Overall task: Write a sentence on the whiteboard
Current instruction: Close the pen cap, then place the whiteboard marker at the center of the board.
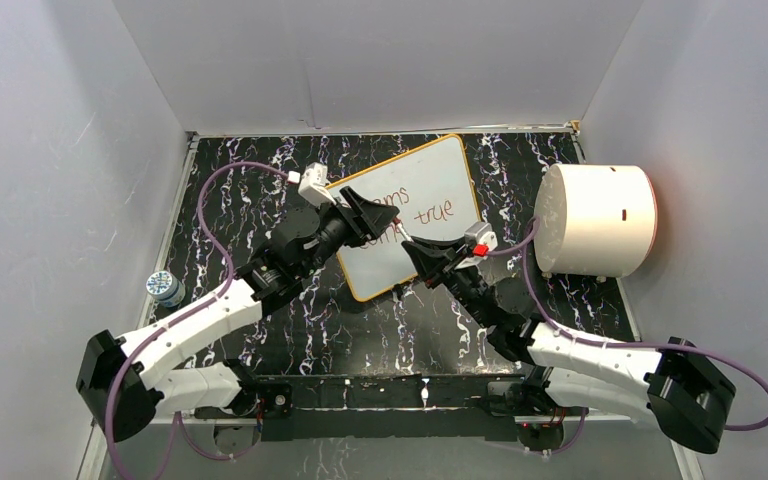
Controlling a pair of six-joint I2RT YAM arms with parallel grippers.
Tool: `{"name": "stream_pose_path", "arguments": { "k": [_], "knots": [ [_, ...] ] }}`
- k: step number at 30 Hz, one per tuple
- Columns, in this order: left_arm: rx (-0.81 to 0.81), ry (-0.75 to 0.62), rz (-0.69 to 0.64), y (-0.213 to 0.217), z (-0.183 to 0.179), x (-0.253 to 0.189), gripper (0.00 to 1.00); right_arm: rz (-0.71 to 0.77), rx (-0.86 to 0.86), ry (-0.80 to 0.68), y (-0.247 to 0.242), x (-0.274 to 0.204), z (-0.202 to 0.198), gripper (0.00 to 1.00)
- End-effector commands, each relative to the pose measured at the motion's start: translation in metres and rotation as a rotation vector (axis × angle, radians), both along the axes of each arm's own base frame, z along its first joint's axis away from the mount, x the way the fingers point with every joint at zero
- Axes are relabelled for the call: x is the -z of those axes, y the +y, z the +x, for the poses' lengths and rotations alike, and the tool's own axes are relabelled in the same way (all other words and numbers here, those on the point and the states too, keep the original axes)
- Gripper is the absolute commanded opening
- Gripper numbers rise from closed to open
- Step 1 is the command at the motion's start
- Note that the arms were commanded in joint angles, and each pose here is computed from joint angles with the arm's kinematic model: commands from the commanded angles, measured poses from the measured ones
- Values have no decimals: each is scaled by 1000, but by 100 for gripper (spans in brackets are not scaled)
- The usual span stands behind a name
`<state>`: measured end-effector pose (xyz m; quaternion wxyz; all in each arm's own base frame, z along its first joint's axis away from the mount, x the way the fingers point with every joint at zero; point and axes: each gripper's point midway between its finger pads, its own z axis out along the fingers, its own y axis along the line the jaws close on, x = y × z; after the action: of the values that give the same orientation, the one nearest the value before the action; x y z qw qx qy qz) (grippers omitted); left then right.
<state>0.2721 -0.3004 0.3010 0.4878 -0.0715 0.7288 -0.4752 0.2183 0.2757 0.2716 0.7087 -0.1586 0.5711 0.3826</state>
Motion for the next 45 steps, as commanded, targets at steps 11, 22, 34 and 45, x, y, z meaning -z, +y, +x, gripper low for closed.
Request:
{"name": "stream_pose_path", "arguments": {
  "k": [11,22,34,45],
  "knots": [
    [118,25,-97,-26,-2,-4,11,81,-16,-46,-3,-21,-4,0],
    [281,147,-171,-42,-40,30,0,248,73,-26,-23,-49,15,0],
    [6,-7,84,22,-17,22,30,-32,-44,74,-6,-5,5,0],
    [-291,2,408,131,17,29,79,-315,3,348,-47,86,-20,0]
  ]
}}
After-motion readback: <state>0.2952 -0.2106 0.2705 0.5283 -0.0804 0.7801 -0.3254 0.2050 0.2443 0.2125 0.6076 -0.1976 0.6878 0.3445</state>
